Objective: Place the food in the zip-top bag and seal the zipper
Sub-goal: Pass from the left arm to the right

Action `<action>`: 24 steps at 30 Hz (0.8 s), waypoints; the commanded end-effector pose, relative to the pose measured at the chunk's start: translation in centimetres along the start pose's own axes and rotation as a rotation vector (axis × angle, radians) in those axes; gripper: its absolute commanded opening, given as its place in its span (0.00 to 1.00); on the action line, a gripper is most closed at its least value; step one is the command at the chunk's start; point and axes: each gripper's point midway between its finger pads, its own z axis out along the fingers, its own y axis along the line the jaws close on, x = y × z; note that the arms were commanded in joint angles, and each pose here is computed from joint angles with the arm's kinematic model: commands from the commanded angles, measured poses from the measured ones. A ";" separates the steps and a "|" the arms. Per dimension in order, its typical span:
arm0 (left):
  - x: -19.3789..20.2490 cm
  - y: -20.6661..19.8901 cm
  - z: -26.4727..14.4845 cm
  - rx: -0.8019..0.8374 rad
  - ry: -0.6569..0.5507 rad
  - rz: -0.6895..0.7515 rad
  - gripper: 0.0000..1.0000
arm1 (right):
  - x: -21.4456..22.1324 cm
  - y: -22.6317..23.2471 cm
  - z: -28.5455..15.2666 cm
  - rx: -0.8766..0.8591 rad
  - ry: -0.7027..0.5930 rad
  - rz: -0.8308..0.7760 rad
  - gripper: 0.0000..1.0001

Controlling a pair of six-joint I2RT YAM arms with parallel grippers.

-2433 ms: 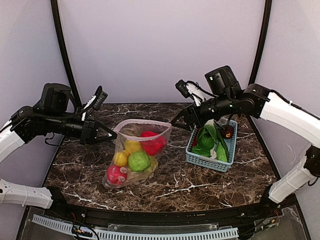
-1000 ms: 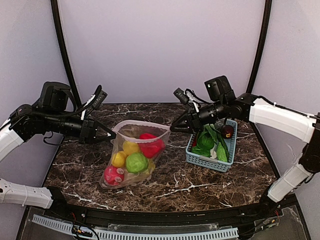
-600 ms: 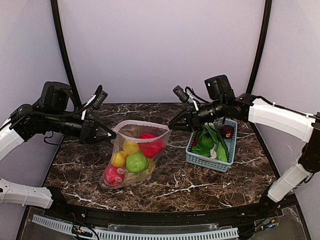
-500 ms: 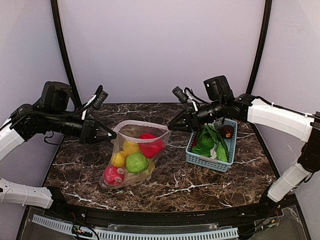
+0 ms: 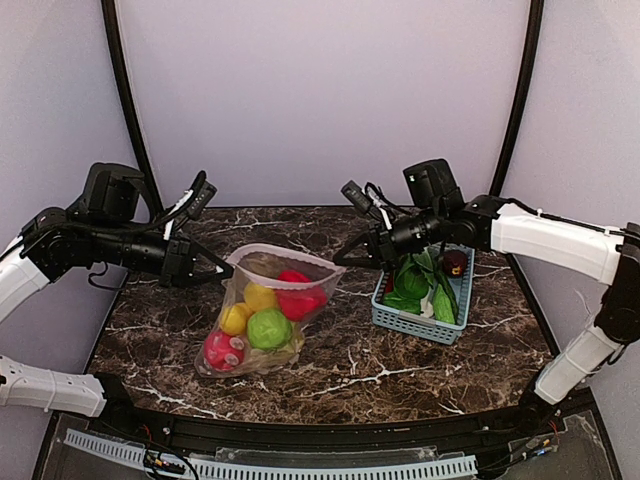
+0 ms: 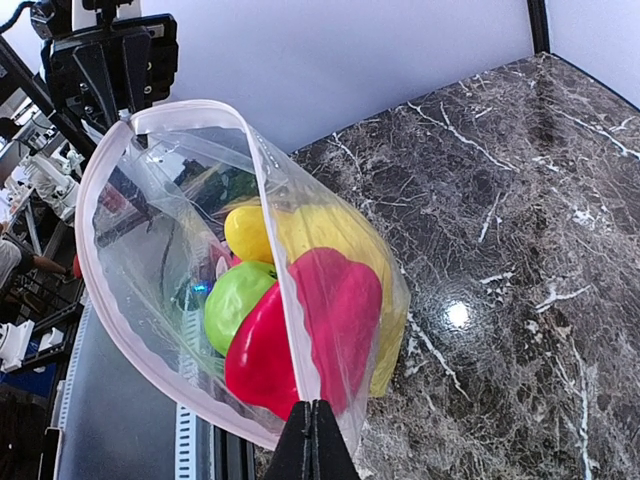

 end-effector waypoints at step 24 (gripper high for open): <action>-1.6 -2.5 -1.4 0.078 -0.012 0.072 0.01 | 2.0 -0.4 -1.0 0.066 -0.049 -0.038 0.76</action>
